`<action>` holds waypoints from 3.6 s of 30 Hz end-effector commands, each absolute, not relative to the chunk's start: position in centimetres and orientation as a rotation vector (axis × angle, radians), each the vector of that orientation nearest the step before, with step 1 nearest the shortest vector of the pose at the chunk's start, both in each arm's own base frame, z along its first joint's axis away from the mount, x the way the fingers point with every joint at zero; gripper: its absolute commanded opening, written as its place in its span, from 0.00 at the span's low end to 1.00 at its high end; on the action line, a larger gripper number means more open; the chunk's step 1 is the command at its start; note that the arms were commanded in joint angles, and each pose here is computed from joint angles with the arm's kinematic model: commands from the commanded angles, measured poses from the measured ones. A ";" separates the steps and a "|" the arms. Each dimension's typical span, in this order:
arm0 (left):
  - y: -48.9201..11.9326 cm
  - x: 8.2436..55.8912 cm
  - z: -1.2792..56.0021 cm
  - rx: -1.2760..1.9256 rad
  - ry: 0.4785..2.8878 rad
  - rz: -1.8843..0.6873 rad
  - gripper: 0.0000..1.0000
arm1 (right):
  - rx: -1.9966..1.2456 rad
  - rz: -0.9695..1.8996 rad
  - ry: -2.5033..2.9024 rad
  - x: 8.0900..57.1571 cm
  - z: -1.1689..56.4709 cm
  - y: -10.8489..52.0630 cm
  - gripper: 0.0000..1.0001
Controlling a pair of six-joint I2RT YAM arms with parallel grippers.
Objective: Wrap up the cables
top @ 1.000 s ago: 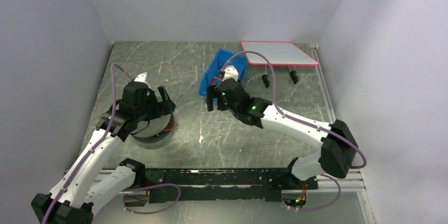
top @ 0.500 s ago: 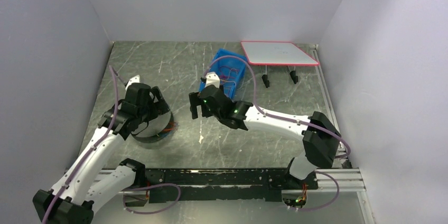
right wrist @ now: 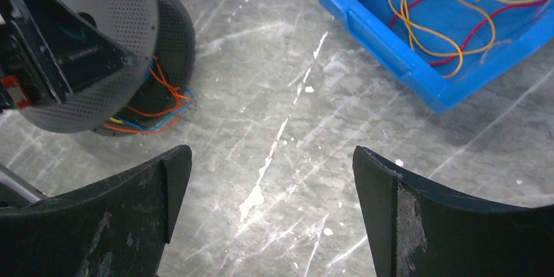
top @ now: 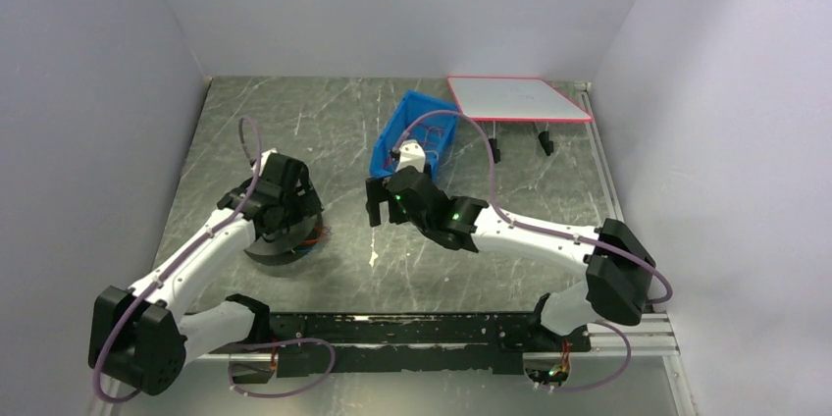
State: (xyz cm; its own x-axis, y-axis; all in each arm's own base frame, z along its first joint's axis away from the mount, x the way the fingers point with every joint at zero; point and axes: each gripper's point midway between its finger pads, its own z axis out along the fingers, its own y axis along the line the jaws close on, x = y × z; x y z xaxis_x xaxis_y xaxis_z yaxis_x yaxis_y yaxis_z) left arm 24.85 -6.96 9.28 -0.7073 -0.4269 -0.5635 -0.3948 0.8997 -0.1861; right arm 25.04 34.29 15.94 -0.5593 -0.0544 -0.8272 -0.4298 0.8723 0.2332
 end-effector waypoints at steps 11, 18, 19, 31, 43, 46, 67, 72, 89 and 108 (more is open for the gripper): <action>-6.8 27.9 9.9 -0.594 2.400 0.005 1.00 | -0.364 0.485 2.132 24.4 14.5 33.0 0.99; -6.5 28.7 10.5 -0.589 2.392 0.041 0.99 | -0.368 0.488 2.128 24.3 14.5 32.8 0.99; -6.6 28.9 10.3 -0.584 2.398 0.041 0.99 | -0.370 0.489 2.129 24.3 14.5 32.8 0.99; -7.1 29.1 7.7 -0.564 2.478 0.074 0.98 | -0.357 0.490 2.106 24.1 15.4 31.9 1.00; -7.0 29.7 6.9 -0.554 2.506 0.075 0.77 | -0.344 0.485 2.111 23.7 15.0 31.0 1.00; -7.2 29.8 7.4 -0.550 2.491 0.053 0.66 | -0.341 0.479 2.114 23.7 14.8 30.9 1.00; -10.7 29.9 16.7 -0.399 2.300 -0.331 0.07 | -0.326 0.511 2.053 24.0 17.6 29.9 1.00; -13.6 29.3 20.1 -0.267 2.220 -0.568 0.07 | -0.379 0.537 2.087 24.4 17.8 29.6 1.00; -19.8 27.3 25.1 0.054 1.963 -1.043 0.07 | -0.262 0.650 2.048 25.6 19.9 29.2 1.00; -23.3 24.5 26.5 0.231 1.649 -1.444 0.07 | -0.242 0.700 1.972 25.5 23.8 29.1 0.99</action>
